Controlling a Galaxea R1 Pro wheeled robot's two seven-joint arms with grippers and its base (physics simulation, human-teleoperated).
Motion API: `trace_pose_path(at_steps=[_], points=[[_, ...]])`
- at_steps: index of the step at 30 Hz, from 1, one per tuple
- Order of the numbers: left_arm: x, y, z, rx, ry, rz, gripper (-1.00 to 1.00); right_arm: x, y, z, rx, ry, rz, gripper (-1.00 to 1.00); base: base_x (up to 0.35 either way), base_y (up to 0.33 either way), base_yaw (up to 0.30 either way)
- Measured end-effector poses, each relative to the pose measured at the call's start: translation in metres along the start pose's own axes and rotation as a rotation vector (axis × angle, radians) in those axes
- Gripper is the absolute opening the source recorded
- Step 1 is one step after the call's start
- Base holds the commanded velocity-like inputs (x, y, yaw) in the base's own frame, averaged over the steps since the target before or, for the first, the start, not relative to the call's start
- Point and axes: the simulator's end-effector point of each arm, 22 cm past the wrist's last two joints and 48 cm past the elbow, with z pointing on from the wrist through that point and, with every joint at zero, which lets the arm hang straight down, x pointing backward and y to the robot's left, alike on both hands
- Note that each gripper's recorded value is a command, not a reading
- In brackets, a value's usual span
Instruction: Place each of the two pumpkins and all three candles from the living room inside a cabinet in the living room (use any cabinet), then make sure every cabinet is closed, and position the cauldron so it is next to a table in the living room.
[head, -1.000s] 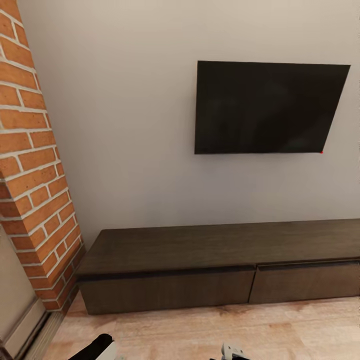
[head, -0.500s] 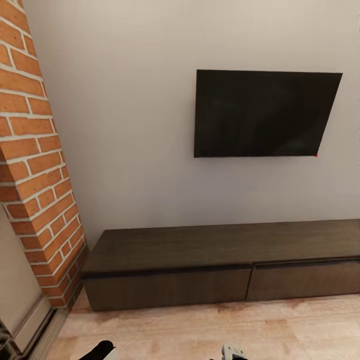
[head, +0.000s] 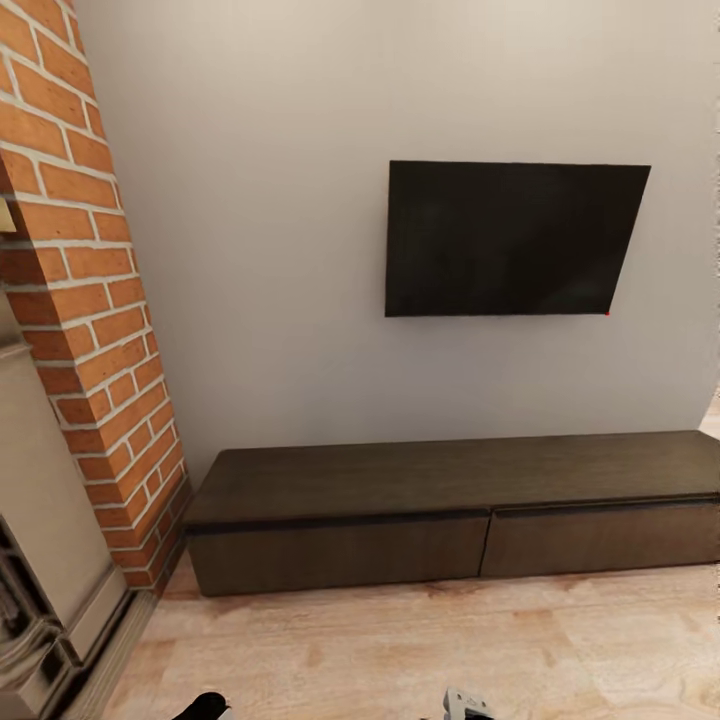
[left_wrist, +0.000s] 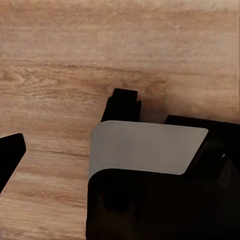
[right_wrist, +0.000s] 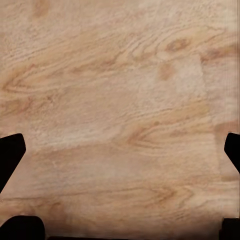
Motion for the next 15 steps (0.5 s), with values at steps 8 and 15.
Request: trace_pose_path(at_steps=[8, 15], points=[[0.001, 0.003, -0.014, -0.002, -0.006, -0.008, 1.00, -0.004, 0.003, -0.014, 0.002, 0.005, -0.002, 1.00, -0.029, 0.000, 0.000], [0.001, 0.005, -0.028, -0.001, -0.006, -0.009, 1.00, -0.001, 0.005, -0.025, 0.004, 0.015, -0.003, 1.00, -0.001, 0.000, 0.000]])
